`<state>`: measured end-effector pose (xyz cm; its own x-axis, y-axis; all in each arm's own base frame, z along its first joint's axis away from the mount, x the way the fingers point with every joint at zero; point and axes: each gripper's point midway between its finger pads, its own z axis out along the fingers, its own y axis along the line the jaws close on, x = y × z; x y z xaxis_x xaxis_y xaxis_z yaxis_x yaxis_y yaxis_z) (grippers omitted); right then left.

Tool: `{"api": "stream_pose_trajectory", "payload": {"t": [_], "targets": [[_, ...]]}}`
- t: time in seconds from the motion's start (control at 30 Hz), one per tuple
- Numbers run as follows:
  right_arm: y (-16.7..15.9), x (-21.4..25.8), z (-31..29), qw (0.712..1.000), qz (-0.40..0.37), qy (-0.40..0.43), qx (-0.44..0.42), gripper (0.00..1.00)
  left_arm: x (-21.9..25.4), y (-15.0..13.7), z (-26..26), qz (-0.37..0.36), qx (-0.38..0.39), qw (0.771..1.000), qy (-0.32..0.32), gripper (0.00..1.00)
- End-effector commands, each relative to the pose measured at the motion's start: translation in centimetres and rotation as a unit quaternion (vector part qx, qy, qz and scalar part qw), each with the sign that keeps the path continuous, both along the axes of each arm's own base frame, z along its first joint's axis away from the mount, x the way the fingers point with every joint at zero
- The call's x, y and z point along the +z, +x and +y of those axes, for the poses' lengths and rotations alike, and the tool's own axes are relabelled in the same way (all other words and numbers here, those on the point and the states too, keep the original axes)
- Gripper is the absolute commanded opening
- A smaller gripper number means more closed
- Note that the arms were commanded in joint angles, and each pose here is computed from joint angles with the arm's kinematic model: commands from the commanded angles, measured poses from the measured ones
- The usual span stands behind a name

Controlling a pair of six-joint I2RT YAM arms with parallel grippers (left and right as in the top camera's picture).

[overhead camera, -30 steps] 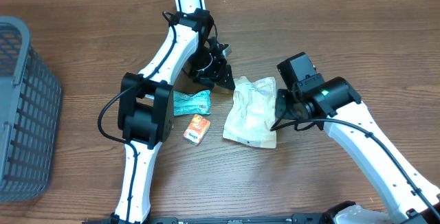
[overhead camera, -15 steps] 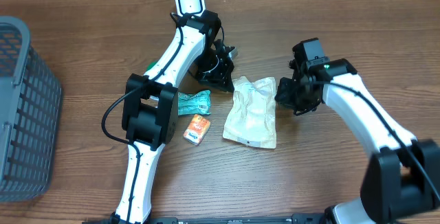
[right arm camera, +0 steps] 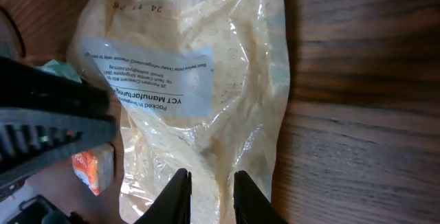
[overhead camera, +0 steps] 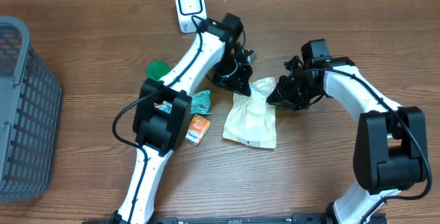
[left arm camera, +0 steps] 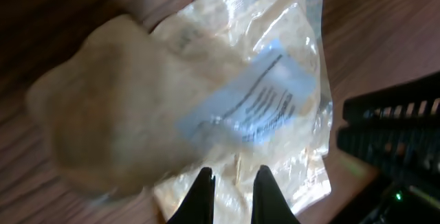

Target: Scan the item barcode

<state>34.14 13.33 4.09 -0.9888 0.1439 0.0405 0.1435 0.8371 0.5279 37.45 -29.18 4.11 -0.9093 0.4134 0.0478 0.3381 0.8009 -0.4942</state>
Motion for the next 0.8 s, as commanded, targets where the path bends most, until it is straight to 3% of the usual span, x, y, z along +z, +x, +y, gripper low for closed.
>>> {"api": "stream_pose_trajectory", "payload": {"t": [0.0,0.2,0.4,0.77], "targets": [[-0.1,0.1,0.3,1.000,-0.006,0.023,0.015,0.21,-1.5,-0.2,0.3,0.003,0.032,0.999,0.030,0.04],[0.3,0.3,-1.8,0.999,-0.001,0.034,-0.013,0.25,-4.6,-1.9,1.8,0.047,0.065,0.995,0.060,0.04],[-0.2,0.0,-2.9,0.999,0.003,0.037,-0.012,0.46,-5.1,-2.6,2.0,0.063,0.075,0.993,0.065,0.04],[-2.8,-2.5,-0.8,0.993,0.000,0.116,-0.005,0.57,-5.4,-2.9,1.7,0.075,0.075,0.993,0.057,0.04]]}}
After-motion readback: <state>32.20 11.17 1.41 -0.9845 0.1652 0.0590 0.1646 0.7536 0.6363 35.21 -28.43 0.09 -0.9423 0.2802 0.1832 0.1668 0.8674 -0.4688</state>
